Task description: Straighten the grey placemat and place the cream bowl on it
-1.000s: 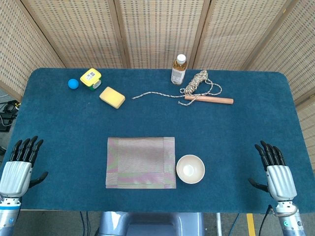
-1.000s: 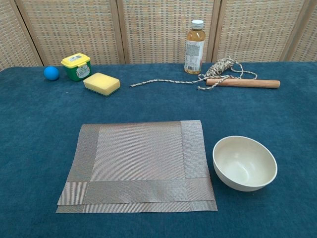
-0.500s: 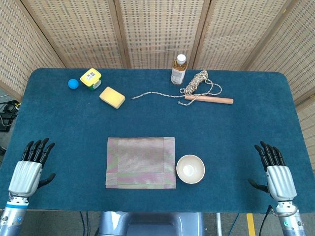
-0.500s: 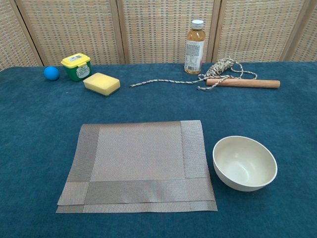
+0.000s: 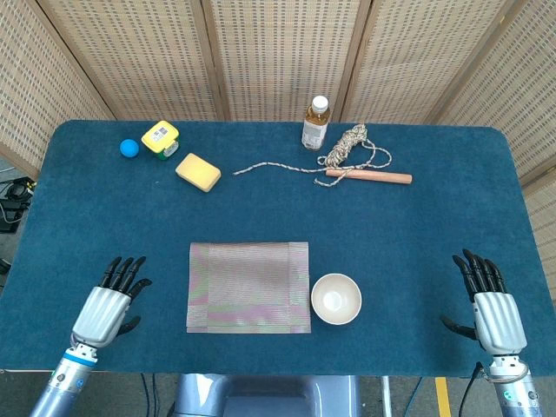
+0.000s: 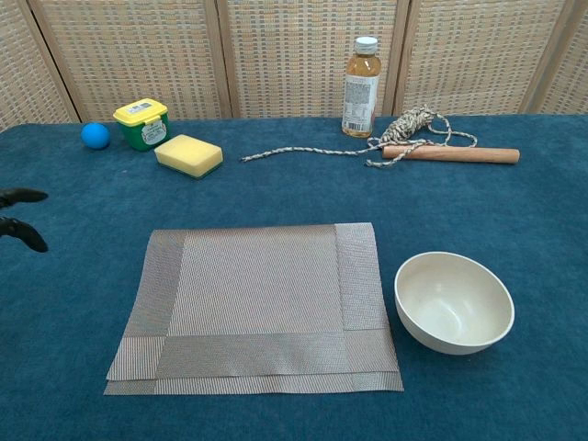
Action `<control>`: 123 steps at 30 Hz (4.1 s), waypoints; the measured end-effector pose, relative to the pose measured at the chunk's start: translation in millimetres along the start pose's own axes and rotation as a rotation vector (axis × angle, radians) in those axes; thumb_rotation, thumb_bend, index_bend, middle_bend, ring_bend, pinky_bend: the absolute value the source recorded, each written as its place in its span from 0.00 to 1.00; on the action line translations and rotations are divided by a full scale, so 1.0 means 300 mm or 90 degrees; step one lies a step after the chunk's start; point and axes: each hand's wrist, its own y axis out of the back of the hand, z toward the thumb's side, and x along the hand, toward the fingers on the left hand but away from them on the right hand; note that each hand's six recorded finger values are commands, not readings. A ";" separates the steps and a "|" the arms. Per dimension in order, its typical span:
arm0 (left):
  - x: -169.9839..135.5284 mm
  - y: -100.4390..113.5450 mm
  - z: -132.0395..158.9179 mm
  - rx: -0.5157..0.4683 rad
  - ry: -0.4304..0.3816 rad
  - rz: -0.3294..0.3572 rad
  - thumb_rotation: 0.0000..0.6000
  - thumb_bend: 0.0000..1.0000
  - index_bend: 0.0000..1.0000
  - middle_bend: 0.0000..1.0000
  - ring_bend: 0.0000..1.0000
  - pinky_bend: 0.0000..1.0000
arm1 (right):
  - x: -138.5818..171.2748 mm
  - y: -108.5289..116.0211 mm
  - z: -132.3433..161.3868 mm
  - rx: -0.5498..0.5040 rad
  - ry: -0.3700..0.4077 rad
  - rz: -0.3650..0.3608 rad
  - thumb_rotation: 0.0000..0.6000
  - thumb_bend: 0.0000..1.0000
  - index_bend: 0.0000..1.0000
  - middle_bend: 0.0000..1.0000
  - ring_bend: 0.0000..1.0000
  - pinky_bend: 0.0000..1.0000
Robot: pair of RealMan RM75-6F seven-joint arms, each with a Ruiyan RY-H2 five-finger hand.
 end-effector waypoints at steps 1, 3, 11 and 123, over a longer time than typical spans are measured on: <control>0.005 -0.013 0.016 0.004 -0.007 -0.007 1.00 0.18 0.24 0.00 0.00 0.00 | 0.000 0.001 -0.001 -0.001 0.000 0.000 1.00 0.22 0.03 0.00 0.00 0.00; 0.017 -0.043 0.056 0.011 -0.022 -0.024 1.00 0.18 0.23 0.00 0.00 0.00 | 0.000 0.004 -0.002 -0.004 0.000 0.000 1.00 0.22 0.03 0.00 0.00 0.00; 0.046 -0.107 0.192 0.001 -0.060 -0.055 1.00 0.18 0.23 0.00 0.00 0.00 | 0.002 0.019 -0.006 -0.014 -0.001 -0.006 1.00 0.22 0.03 0.00 0.00 0.00; 0.217 0.234 0.169 -0.048 -0.034 0.163 1.00 0.43 0.68 0.00 0.00 0.00 | 0.015 0.015 0.010 -0.041 0.001 0.015 1.00 0.21 0.05 0.00 0.00 0.00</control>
